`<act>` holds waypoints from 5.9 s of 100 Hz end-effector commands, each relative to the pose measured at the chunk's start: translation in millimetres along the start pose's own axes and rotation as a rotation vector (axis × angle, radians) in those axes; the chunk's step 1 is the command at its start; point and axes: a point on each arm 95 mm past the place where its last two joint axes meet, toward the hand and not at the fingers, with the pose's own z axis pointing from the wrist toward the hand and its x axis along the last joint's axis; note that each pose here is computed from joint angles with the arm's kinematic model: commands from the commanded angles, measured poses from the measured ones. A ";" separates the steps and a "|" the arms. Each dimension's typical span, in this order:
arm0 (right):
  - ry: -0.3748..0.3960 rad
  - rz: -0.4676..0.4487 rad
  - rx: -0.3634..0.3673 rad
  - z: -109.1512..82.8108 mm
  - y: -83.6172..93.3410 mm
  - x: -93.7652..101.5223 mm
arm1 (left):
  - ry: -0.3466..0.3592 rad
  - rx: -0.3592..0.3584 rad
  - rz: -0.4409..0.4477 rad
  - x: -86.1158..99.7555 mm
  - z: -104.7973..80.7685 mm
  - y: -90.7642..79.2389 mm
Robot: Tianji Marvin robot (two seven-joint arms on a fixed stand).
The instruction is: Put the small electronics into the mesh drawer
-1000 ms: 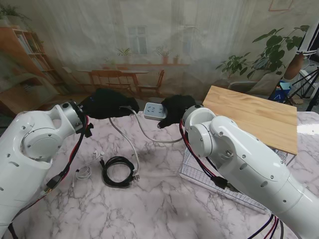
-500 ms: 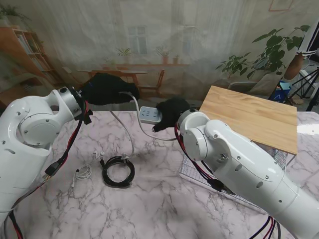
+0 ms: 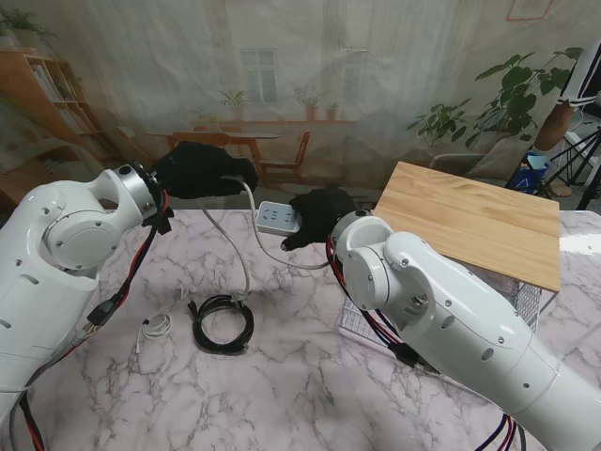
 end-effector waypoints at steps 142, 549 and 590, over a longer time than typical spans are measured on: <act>0.209 0.069 -0.025 -33.4 -32.0 35.8 | -0.095 -0.142 -0.022 -23.9 59.6 16.3; 0.002 0.365 -0.356 -56.1 1.6 -8.0 | 0.153 -0.378 -0.103 43.4 78.1 128.9; -0.002 0.367 -0.357 -55.8 1.3 -9.3 | 0.112 -0.353 -0.074 31.4 71.2 126.3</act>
